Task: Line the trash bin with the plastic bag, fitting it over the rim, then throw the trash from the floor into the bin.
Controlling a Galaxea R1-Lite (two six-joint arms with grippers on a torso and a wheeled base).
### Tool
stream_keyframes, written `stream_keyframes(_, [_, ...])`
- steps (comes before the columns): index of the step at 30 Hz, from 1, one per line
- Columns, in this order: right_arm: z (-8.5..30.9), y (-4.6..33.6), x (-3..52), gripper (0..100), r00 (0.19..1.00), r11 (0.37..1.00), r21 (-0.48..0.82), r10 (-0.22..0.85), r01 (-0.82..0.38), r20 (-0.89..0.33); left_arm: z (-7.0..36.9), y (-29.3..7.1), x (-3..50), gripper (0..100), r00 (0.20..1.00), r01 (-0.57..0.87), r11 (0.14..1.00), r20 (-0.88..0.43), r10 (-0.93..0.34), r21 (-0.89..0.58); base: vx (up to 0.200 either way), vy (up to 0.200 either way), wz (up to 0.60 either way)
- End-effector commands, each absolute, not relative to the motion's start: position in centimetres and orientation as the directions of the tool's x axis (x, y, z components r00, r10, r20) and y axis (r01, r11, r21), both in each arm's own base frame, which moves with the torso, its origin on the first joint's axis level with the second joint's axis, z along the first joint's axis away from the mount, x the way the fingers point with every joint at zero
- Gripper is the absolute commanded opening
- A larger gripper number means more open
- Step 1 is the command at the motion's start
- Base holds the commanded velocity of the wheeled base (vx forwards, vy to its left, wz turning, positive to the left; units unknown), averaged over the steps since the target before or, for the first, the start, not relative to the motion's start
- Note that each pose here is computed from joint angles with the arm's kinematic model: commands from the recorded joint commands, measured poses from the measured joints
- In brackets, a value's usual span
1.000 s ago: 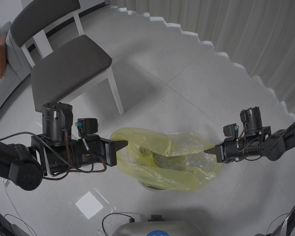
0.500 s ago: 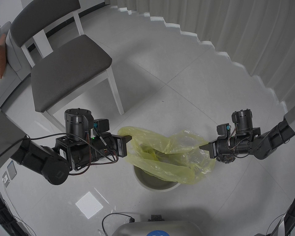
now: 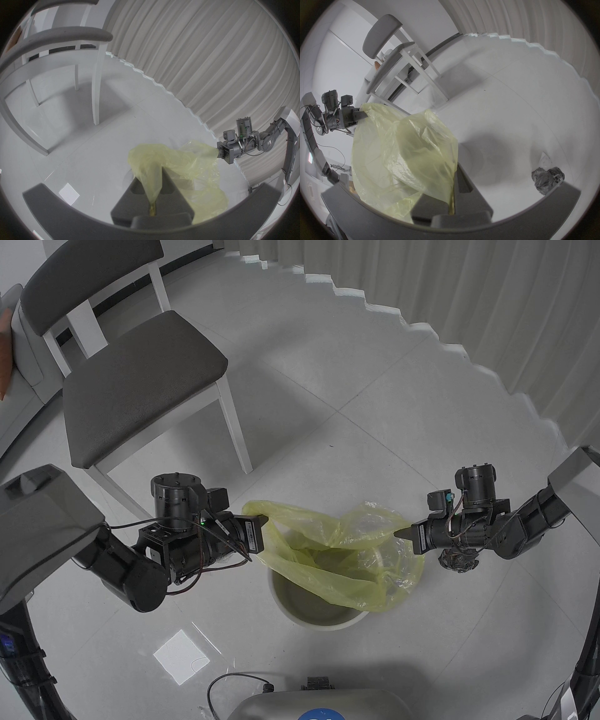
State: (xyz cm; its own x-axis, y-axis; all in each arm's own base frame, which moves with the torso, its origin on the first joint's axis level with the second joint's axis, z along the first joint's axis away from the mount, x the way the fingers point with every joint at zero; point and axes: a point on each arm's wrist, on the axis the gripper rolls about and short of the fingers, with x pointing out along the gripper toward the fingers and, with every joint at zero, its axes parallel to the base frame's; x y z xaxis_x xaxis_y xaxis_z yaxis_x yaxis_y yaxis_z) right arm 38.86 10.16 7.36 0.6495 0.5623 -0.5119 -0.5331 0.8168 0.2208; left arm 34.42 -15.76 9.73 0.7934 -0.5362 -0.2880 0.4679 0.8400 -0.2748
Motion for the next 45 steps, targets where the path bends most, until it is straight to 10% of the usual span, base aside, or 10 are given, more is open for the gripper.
stream_keyframes(1, [5.8,9.6,40.1,0,0.647,0.824,0.229,0.553,-0.519,-0.524,7.2,-15.4,35.8,0,0.793,0.433,0.857,-0.334,-0.51,-0.28,0.0,0.0,0.0])
stream_keyframes(4, [5.2,9.9,40.3,0,0.64,0.819,0.226,0.558,-0.528,-0.529,6.9,-15.5,36.0,0,0.793,0.434,0.856,-0.332,-0.511,-0.281,0.0,0.0,0.0])
stream_keyframes(5, [5.1,9.9,40.3,100,0.639,0.819,0.226,0.558,-0.527,-0.53,6.9,-15.5,36.0,0,0.793,0.434,0.856,-0.332,-0.511,-0.281,0.0,0.0,0.0])
stream_keyframes(28, [9.4,5.5,37.9,100,0.741,0.858,0.179,0.507,-0.481,-0.44,6.3,-17.4,36.2,0,0.809,0.392,0.857,-0.318,-0.494,-0.335,0.0,0.0,0.0])
stream_keyframes(45, [11.8,11.8,33.4,100,0.607,0.711,0.191,0.685,-0.676,-0.402,5.9,-16.6,35.6,0,0.811,0.352,0.879,-0.365,-0.457,-0.321,0.0,0.0,0.0])
